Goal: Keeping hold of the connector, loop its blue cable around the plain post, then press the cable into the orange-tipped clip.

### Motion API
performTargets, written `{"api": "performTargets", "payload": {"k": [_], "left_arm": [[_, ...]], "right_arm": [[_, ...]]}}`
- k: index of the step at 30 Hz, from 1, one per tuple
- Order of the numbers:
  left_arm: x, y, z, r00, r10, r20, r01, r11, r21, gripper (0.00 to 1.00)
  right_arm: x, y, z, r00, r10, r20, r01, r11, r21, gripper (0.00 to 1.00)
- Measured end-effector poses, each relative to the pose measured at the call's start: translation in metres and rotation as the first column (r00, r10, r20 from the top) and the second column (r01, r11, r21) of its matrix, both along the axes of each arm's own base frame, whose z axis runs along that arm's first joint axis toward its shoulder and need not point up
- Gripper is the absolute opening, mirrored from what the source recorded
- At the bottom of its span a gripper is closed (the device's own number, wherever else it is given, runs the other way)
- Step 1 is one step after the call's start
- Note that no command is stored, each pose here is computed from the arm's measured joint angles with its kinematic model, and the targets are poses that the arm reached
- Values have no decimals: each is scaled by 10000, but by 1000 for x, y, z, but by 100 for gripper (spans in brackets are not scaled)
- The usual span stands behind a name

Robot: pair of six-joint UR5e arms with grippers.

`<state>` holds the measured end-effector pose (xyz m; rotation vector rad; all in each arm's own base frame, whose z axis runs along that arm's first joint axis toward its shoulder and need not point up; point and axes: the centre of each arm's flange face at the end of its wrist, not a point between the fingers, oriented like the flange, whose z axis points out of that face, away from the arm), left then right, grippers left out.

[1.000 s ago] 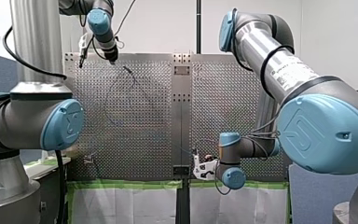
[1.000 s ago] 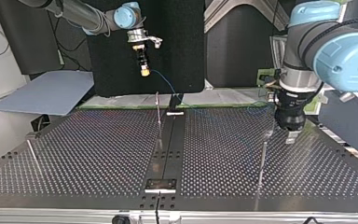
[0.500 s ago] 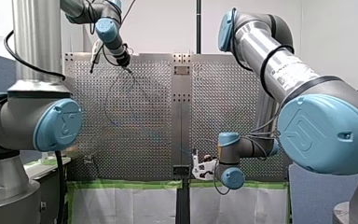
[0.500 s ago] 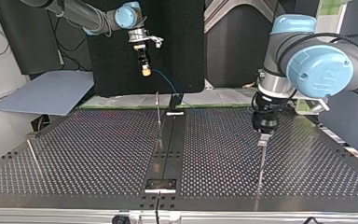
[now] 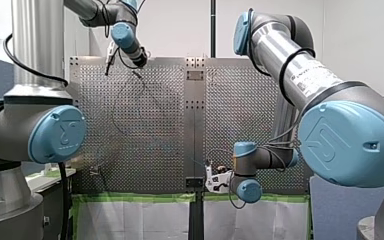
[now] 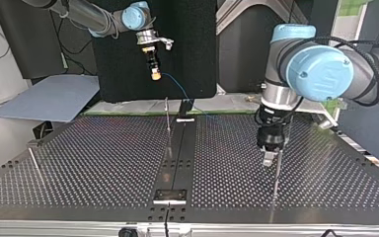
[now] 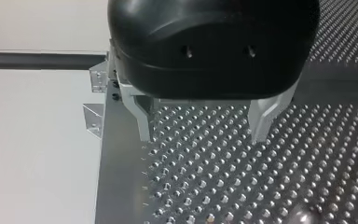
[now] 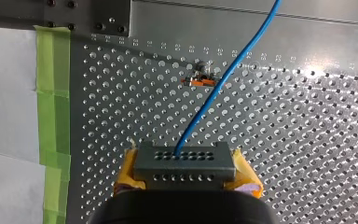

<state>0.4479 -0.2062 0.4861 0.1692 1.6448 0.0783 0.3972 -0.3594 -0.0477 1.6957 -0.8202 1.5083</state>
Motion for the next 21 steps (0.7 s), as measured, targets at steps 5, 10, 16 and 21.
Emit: {"api": "performTargets", "payload": {"k": [5,10,16,21], "left_arm": [[14,-7,-15,9996,269,-67,-268,9993,271,100],[24,-18,-29,9990,438,-39,-436,9982,410,100],[38,-33,-47,9976,679,-137,-664,9937,908,100],[50,-43,-68,9950,980,-188,-951,9885,1179,100]], "right_arm": [[1,1,0,10000,28,5,-28,10000,-9,0],[1,1,0,10000,36,13,-36,10000,-21,0],[2,1,0,10000,46,20,-46,10000,-31,0],[2,2,0,10000,51,13,-51,10000,-22,0]]}}
